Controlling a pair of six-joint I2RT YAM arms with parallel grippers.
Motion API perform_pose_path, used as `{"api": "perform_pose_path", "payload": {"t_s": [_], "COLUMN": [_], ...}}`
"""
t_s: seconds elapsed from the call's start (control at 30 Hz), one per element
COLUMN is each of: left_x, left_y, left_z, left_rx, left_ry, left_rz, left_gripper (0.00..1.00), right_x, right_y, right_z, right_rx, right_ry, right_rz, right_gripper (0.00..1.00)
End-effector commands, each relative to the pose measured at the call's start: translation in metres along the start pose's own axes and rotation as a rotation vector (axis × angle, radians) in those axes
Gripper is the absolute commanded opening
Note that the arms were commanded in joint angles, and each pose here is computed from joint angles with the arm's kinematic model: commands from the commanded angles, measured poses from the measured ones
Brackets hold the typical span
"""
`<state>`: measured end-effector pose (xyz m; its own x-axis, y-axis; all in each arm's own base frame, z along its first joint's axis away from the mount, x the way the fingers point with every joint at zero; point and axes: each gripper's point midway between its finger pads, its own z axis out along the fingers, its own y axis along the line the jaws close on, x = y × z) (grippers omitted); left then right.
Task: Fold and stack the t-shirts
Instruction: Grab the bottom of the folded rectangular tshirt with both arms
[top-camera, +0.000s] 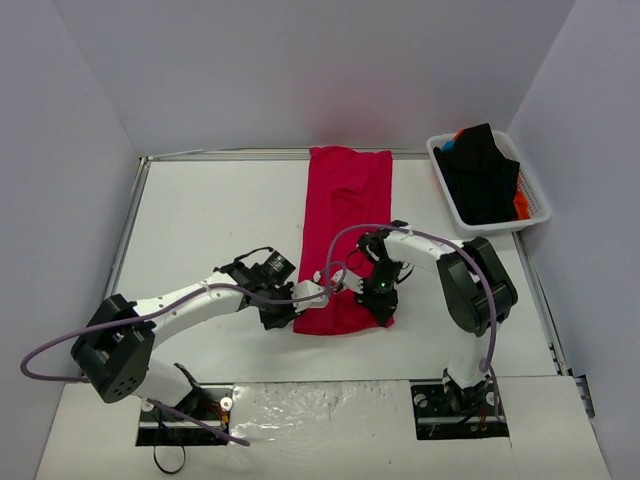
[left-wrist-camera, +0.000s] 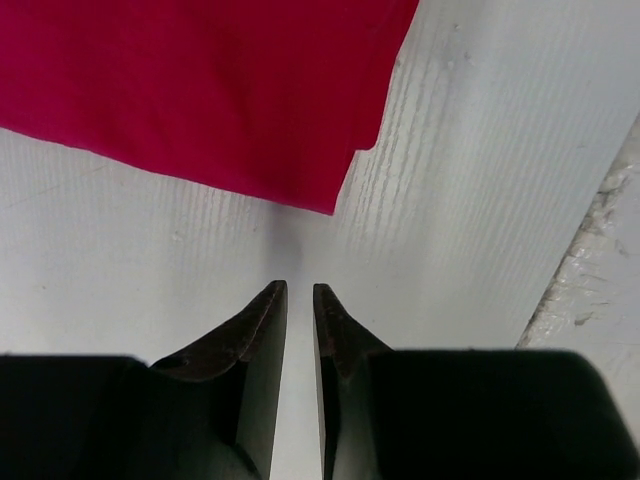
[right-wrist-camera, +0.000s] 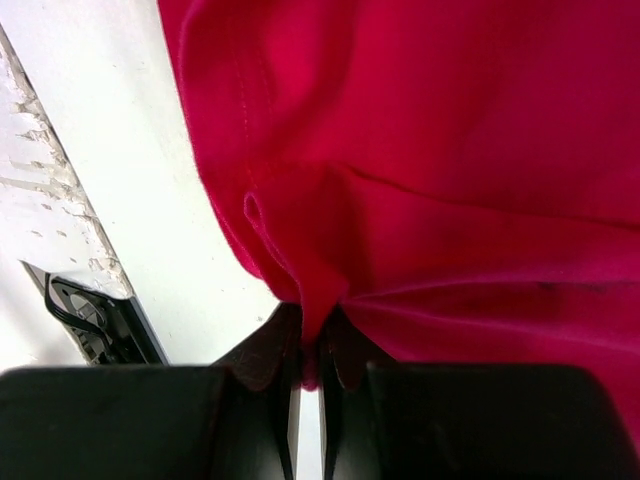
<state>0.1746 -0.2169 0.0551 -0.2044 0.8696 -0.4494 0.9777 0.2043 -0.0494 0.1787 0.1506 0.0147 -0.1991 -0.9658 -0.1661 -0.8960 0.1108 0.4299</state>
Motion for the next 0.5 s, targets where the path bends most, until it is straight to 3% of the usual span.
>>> {"api": "perform_pose_path", "payload": {"t_s": [0.0,0.47], "left_x": [-0.059,-0.068], "left_y": [-0.017,-0.033], "left_z": [-0.021,-0.009], "left_rx": [0.051,0.052], "left_ry": [-0.228,-0.237], "left_rz": [0.169,0.264], "left_gripper": [0.16,0.19], "right_x": [0.007,0.014], "right_y": [-0.003,-0.009], "right_z": [-0.003,0.007], "right_rx": [-0.026,-0.093], "right_ry": [-0.018,-0.018], "right_rz": [0.176,0.249], "right_gripper": [0.0,0.0]}}
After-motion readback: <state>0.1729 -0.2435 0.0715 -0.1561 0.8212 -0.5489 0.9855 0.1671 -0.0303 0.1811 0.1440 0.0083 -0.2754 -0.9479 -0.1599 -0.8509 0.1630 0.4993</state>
